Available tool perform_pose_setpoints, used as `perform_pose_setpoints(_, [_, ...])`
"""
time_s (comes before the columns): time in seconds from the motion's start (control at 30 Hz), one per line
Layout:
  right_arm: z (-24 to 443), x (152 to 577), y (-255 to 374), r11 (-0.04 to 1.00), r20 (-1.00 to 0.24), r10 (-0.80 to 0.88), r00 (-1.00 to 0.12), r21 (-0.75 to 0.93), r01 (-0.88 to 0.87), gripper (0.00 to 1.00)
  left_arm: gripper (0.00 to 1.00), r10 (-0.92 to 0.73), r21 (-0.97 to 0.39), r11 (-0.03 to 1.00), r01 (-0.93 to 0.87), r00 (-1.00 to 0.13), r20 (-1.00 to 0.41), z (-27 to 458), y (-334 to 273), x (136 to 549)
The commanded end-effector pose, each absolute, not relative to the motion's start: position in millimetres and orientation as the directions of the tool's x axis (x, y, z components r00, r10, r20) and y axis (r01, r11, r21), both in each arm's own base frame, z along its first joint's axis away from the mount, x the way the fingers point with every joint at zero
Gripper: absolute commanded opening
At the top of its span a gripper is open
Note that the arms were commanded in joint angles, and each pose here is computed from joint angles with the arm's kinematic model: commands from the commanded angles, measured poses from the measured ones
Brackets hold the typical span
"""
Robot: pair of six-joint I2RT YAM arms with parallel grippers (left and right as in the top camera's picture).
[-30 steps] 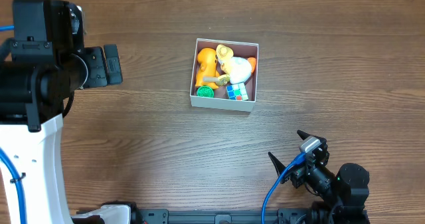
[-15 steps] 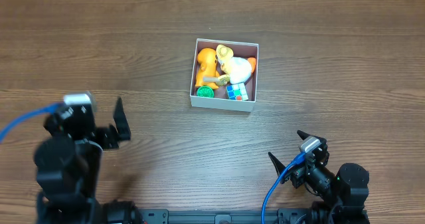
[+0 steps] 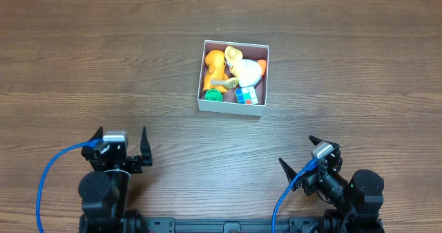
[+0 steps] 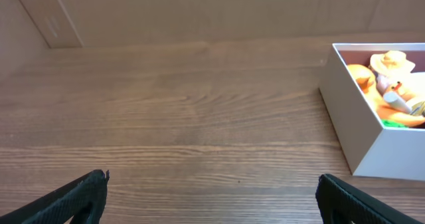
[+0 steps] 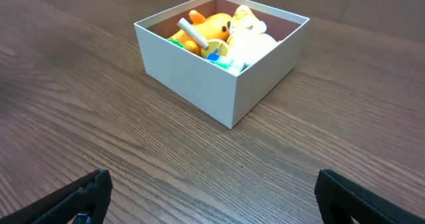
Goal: Pack container
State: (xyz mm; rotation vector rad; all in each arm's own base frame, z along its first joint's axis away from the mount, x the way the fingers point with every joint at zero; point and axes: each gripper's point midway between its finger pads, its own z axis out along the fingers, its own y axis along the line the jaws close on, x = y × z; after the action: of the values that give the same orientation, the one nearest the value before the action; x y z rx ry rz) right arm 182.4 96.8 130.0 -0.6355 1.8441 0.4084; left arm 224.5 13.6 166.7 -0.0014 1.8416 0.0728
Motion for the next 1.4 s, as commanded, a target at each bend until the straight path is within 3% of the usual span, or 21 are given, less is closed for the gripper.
perform_pose_setpoints(0.0, [133,182,98,0.791,-0.941,-0.233,-0.246,-0.037,-0.610,1.00,1.00,0.030,0.039,0.999,-0.035,-0.243,-0.970,162,13,224])
perform_pose_setpoints(0.23, [133,182,98,0.791,-0.941,-0.233,-0.246,-0.037,-0.610,1.00,1.00,0.026,0.037,0.999,-0.033,-0.292,-0.956,131,13,227])
perform_pose_setpoints(1.37, [133,182,98,0.791,-0.941,-0.233,-0.246,-0.037,-0.610,1.00,1.00,0.026,0.038,0.999,-0.036,-0.293,-0.956,131,14,227])
